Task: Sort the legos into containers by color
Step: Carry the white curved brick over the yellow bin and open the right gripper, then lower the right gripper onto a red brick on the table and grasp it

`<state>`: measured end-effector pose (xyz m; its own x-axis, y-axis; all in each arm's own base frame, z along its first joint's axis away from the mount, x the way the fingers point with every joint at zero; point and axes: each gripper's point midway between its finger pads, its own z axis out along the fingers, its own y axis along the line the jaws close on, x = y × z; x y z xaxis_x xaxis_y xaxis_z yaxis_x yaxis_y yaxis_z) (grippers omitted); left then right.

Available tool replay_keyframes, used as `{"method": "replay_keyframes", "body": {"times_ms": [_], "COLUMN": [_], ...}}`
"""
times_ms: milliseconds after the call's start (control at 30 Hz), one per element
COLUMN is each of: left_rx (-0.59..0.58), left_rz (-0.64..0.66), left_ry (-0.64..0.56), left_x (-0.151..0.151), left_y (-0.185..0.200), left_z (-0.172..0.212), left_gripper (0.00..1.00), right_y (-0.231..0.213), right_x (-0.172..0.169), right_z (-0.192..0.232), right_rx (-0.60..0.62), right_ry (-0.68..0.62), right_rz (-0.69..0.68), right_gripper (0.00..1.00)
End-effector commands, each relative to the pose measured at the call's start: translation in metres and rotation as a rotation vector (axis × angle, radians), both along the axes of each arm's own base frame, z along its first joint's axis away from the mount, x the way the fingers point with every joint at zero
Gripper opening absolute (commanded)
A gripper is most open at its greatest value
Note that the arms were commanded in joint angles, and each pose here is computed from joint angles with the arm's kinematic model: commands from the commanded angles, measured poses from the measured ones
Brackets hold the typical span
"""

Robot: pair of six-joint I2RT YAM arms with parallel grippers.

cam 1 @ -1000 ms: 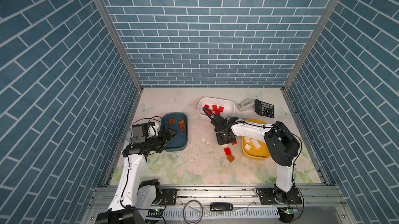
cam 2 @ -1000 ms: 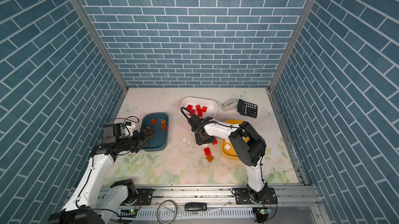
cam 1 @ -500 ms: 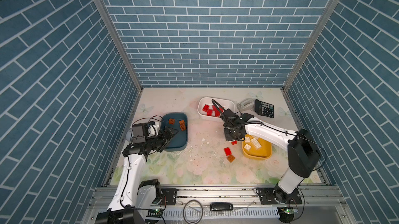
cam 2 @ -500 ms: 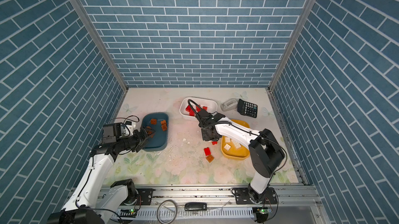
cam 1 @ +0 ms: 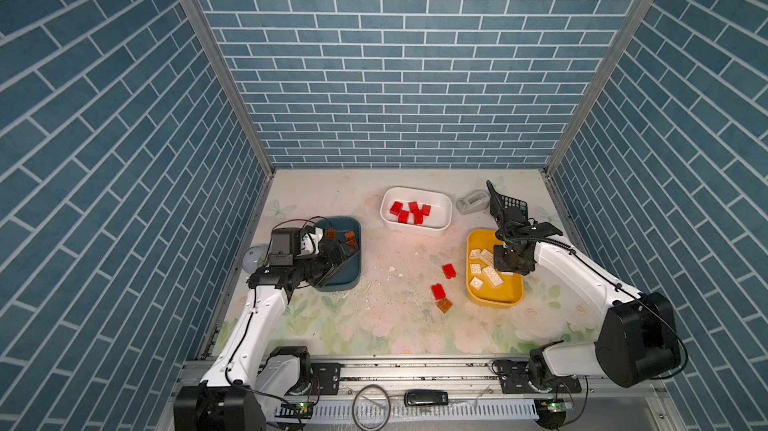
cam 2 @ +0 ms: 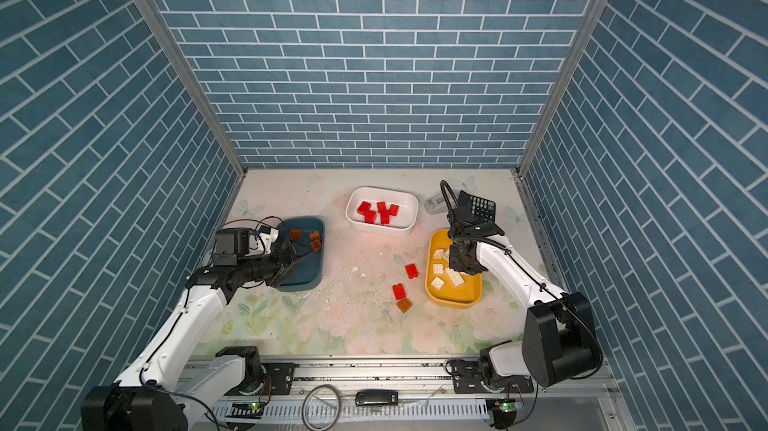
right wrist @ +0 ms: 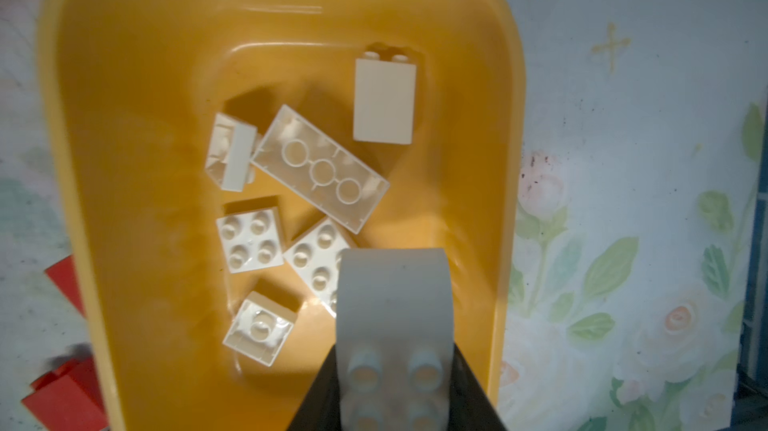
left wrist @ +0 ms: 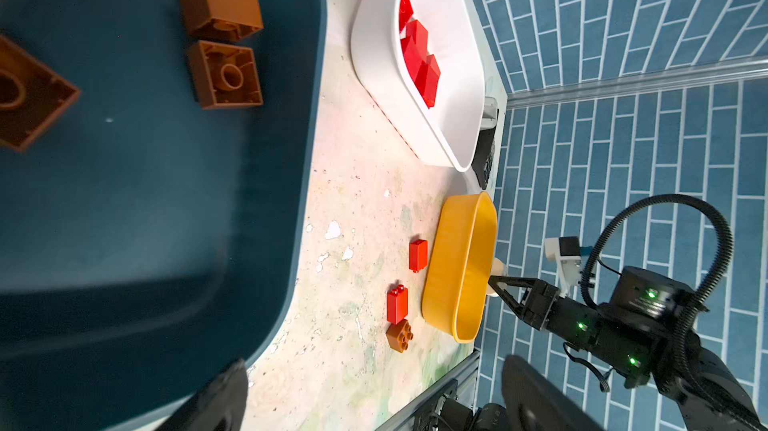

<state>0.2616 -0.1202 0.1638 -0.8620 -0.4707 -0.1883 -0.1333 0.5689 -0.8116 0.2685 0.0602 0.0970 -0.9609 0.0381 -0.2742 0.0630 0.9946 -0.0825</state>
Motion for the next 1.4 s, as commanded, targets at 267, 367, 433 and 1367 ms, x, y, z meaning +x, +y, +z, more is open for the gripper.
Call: {"method": "replay_keyframes", "body": {"times_ms": [267, 367, 433, 1367], "left_rx": [-0.003, 0.001, 0.002, -0.001], "left_rz": [-0.030, -0.033, -0.038, -0.030], "left_ry": [-0.060, -0.060, -0.063, -0.057], "left_x": [0.017, 0.016, 0.016, 0.001], "left_y": [-0.011, -0.011, -0.011, -0.010], "left_z": [0.026, 0.027, 0.029, 0.020], "left_gripper": [0.97, 0.97, 0.97, 0.97], "right_y": [-0.010, -0.010, -0.001, 0.163], "right_x": [0.030, 0.033, 0.034, 0.015], "right_z": [-0.026, -0.020, -0.010, -0.020], "right_rx": [0.031, 0.028, 0.076, 0.045], "right_ry": [0.013, 0.016, 0.001, 0.011], "right_rz": [0.054, 0.064, 0.075, 0.322], "right_gripper": [0.40, 0.56, 0.58, 0.63]}}
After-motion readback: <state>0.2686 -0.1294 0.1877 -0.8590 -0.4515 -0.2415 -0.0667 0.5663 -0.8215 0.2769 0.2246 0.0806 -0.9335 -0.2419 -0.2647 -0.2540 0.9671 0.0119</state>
